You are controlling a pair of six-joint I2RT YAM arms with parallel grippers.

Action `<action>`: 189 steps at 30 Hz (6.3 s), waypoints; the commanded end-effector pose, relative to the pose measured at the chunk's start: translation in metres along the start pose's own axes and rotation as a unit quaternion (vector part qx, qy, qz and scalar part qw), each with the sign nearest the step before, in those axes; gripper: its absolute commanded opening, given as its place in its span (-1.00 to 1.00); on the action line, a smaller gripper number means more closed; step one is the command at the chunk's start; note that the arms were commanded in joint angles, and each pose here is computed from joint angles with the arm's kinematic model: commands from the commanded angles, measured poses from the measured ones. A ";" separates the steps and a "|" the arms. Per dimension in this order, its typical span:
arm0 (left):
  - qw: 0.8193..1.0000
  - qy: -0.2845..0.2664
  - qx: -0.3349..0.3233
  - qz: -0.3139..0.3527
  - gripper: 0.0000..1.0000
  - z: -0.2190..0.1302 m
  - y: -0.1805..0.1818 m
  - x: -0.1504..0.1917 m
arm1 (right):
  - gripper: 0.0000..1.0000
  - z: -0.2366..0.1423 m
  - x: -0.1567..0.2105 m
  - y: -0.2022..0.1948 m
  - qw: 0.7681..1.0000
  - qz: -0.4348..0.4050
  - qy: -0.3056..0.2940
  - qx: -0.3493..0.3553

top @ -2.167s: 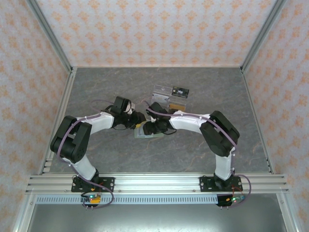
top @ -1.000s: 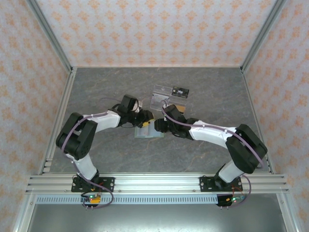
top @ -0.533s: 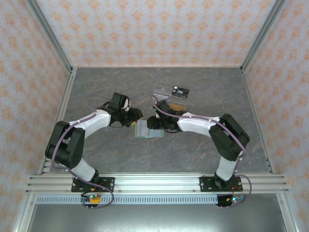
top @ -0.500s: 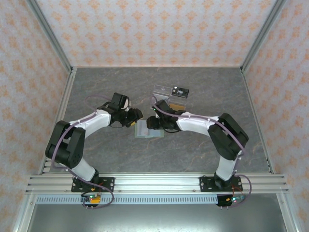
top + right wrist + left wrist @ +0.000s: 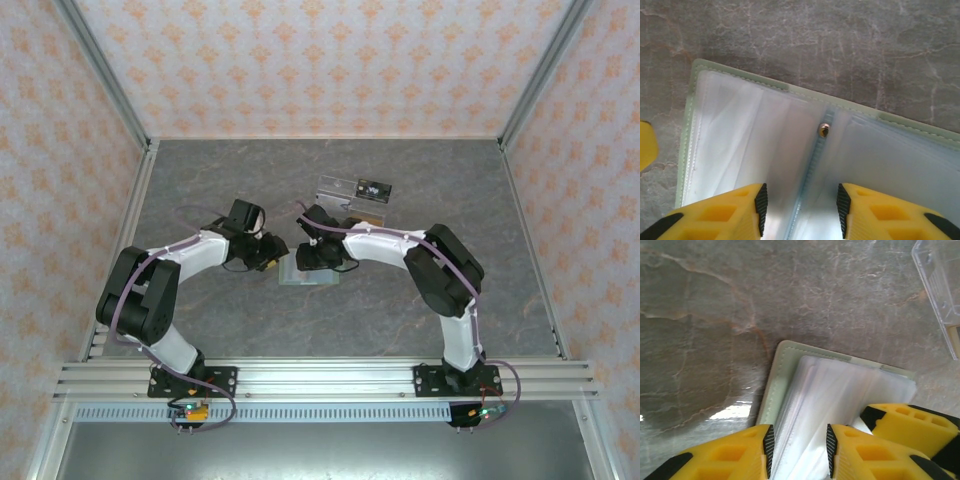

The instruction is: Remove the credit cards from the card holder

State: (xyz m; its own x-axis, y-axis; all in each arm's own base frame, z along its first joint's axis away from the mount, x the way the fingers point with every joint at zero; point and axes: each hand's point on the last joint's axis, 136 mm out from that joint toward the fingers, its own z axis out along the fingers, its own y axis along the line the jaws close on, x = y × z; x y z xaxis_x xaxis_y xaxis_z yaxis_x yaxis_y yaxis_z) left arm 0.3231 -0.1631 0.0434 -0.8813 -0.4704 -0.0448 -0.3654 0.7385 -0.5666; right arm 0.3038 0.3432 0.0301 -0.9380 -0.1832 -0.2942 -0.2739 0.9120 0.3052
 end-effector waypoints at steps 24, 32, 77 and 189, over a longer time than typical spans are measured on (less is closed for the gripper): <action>0.999 0.034 0.024 0.030 -0.43 0.014 -0.017 0.012 | -0.40 0.020 0.028 -0.039 0.995 -0.001 0.050 0.089; 0.998 0.022 0.034 0.043 -0.54 0.005 -0.026 0.010 | -0.45 0.021 0.030 -0.043 0.994 -0.001 0.050 0.096; 0.988 0.052 0.126 0.067 -0.28 0.018 -0.097 0.022 | -0.25 -0.087 -0.026 -0.063 0.979 0.127 -0.160 -0.001; 0.943 -0.078 0.312 0.079 -1.00 -0.130 -0.150 -0.023 | 0.68 -0.164 -0.119 0.031 0.868 0.157 -0.130 -0.452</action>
State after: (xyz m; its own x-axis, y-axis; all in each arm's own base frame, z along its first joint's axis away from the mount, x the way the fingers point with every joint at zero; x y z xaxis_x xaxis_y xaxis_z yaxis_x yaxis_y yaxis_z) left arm 0.3527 -0.1993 0.1946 -0.8578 -0.4641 -0.2209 -0.0260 0.4685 -0.8831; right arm 0.3709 0.3218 0.1936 -0.9457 0.2304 -0.2292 -0.1396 0.3489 0.9267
